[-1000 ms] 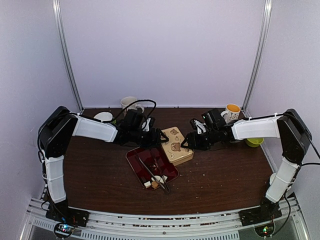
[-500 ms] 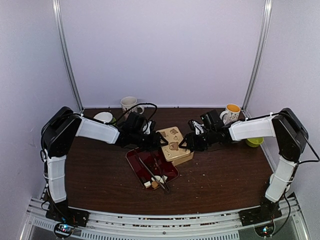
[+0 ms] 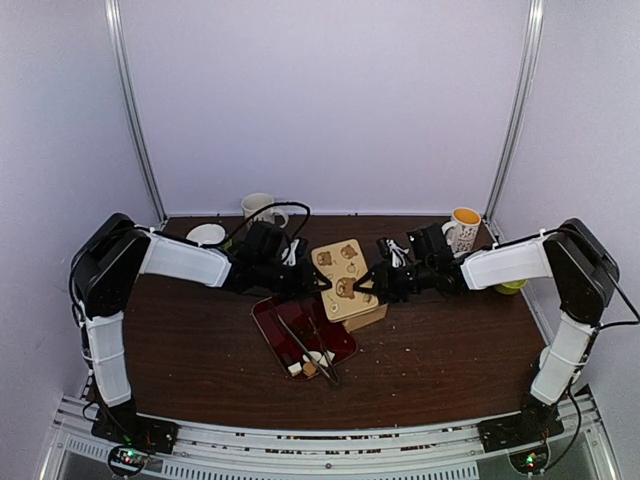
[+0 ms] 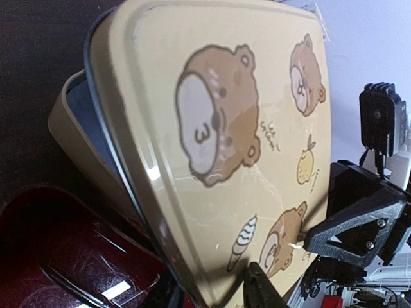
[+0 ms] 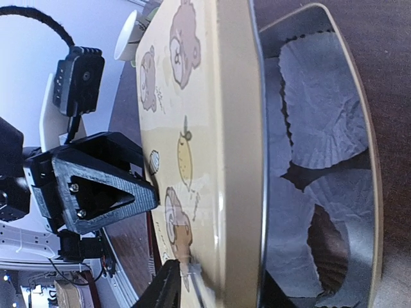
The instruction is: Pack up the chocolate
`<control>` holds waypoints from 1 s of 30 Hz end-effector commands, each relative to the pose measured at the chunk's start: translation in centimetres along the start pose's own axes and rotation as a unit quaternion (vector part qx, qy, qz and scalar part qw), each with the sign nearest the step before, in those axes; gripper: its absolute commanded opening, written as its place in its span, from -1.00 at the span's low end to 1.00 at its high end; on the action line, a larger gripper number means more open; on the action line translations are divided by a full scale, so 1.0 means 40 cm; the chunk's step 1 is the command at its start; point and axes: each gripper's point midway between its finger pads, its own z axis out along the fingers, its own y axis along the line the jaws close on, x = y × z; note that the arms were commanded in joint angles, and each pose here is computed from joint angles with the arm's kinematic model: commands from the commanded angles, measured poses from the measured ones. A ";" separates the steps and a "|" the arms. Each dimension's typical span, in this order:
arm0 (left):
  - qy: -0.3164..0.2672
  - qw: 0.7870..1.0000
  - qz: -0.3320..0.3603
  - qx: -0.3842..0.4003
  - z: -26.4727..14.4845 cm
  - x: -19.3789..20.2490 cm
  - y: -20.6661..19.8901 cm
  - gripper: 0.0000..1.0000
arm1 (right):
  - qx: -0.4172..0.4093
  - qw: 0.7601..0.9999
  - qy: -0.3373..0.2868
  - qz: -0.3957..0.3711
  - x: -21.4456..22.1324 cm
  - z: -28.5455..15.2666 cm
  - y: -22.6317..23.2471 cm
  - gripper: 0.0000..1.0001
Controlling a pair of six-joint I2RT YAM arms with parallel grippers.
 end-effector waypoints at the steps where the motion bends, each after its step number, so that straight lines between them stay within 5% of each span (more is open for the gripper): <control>1: -0.027 0.998 0.042 0.037 -0.042 -0.025 -0.082 -0.34 | -0.075 0.996 -0.039 -0.031 -0.047 -0.054 0.129 -0.33; 8: -0.035 0.997 0.046 0.050 -0.061 -0.032 -0.106 -0.34 | -0.146 0.987 -0.044 -0.043 -0.035 -0.098 0.222 -0.44; 17: -0.052 0.995 0.059 0.057 -0.101 -0.046 -0.142 -0.33 | -0.130 0.989 -0.055 -0.052 -0.023 -0.134 0.231 -0.59; 30: -0.090 0.990 0.109 0.010 -0.220 -0.030 -0.138 0.10 | 0.062 0.988 -0.087 -0.112 -0.016 -0.265 0.139 -0.74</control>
